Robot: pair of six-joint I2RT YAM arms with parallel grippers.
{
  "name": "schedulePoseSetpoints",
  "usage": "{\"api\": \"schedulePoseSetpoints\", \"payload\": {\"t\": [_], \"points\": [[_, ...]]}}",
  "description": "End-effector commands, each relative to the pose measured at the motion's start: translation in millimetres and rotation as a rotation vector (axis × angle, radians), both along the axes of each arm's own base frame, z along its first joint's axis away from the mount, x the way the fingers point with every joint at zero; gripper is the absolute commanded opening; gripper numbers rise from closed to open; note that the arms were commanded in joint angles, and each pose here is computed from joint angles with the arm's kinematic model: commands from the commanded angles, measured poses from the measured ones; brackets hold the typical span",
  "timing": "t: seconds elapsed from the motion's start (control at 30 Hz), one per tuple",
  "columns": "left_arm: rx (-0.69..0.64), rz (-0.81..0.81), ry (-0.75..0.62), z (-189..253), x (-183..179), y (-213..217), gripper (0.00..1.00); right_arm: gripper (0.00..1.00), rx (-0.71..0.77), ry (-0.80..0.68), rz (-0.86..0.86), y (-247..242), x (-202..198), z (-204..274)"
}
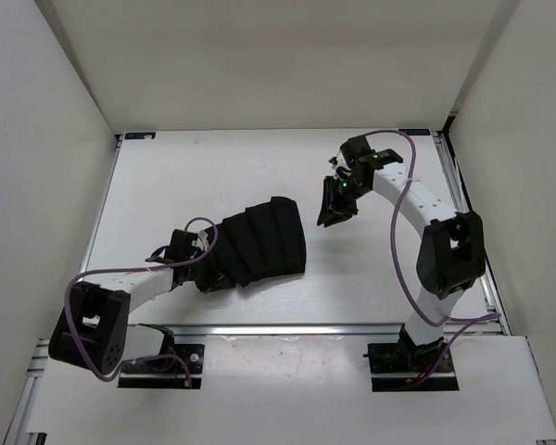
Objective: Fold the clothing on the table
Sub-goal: Fold the skirt
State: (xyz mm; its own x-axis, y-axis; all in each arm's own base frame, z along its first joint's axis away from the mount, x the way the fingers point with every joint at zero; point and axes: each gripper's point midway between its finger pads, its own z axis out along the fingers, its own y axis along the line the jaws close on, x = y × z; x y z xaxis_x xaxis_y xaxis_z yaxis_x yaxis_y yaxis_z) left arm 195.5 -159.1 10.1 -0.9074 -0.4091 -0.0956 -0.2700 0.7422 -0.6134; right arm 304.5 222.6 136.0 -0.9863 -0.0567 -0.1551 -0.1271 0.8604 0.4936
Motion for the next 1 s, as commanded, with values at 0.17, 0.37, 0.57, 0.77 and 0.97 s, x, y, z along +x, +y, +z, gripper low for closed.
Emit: {"api": "schedulePoseSetpoints", "payload": {"t": [0.17, 0.37, 0.57, 0.77, 0.97], "points": [[0.17, 0.021, -0.099, 12, 30, 31, 0.0, 0.32, 0.0, -0.081, -0.018, -13, -10, 24], [0.146, 0.038, -0.21, 66, 40, 41, 0.5, 0.34, 0.012, -0.122, -0.055, -24, -10, 36], [0.213, 0.004, -0.275, 76, 36, 59, 0.51, 0.39, 0.054, -0.14, -0.139, -55, -13, 24], [0.214, -0.014, -0.269, 67, 17, 67, 0.61, 0.4, 0.104, -0.18, -0.213, -72, -28, 10], [0.173, 0.0, -0.299, 74, 20, 67, 0.55, 0.42, 0.142, -0.182, -0.266, -86, -38, 1]]}}
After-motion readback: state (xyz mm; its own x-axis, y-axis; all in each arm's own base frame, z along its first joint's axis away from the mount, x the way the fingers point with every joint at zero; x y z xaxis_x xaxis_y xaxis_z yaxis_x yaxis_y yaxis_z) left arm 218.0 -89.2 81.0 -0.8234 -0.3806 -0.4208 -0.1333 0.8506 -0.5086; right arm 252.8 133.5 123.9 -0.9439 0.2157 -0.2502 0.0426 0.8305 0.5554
